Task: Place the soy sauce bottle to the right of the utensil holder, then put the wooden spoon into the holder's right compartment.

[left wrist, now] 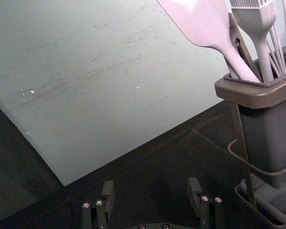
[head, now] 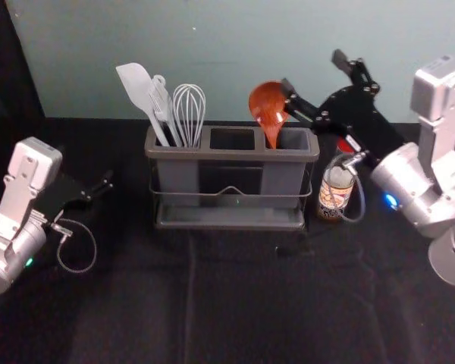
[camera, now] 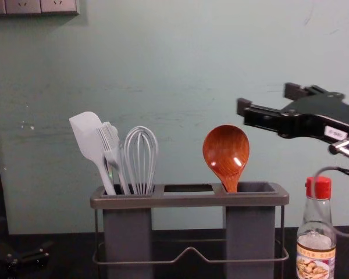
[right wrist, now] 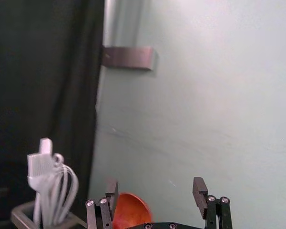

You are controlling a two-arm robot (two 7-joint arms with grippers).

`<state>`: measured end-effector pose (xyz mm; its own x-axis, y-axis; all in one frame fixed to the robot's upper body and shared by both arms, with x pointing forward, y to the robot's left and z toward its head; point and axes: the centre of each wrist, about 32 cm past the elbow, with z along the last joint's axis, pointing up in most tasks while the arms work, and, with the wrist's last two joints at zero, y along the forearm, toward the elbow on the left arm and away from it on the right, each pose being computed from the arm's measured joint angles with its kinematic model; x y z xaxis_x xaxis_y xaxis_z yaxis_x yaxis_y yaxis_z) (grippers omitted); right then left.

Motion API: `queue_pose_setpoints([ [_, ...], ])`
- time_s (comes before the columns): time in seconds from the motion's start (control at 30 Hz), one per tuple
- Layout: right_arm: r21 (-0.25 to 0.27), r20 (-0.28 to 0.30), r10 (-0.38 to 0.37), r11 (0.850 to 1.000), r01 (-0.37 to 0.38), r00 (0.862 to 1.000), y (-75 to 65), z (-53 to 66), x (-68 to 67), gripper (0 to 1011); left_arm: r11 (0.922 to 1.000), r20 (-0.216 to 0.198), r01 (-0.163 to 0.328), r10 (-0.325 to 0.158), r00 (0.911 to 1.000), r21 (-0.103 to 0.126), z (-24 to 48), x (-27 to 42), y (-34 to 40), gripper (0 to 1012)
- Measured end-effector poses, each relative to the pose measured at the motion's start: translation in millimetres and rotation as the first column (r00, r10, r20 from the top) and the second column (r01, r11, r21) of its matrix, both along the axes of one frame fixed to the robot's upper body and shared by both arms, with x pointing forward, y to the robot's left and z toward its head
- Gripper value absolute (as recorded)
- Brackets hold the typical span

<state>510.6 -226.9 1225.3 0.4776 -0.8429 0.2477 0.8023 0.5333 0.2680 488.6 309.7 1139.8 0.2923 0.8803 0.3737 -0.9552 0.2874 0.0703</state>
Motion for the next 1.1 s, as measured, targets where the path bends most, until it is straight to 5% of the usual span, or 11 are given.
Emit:
queue_pose_setpoints([
  [0.27, 0.011, -0.093, -0.153, 0.988, 0.155, 0.984, -8.7, 6.1, -31.9, 1002, 1.0, 0.0, 0.0, 0.0, 1.0, 0.0, 0.0, 0.0, 0.0, 1005],
  [0.53, 0.039, -0.159, -0.263, 0.961, 0.272, 0.952, -24.6, -5.8, -58.8, 1002, 1.0, 0.0, 0.0, 0.0, 1.0, 0.0, 0.0, 0.0, 0.0, 1005],
  [0.9, 0.028, -0.277, -0.358, 0.925, 0.38, 0.892, -62.1, -45.2, -76.6, 1002, 1.0, 0.0, 0.0, 0.0, 1.0, 0.0, 0.0, 0.0, 0.0, 1005],
  [1.1, 0.012, -0.308, -0.385, 0.913, 0.408, 0.87, -66.6, -61.8, -77.9, 1002, 1.0, 0.0, 0.0, 0.0, 1.0, 0.0, 0.0, 0.0, 0.0, 1005],
])
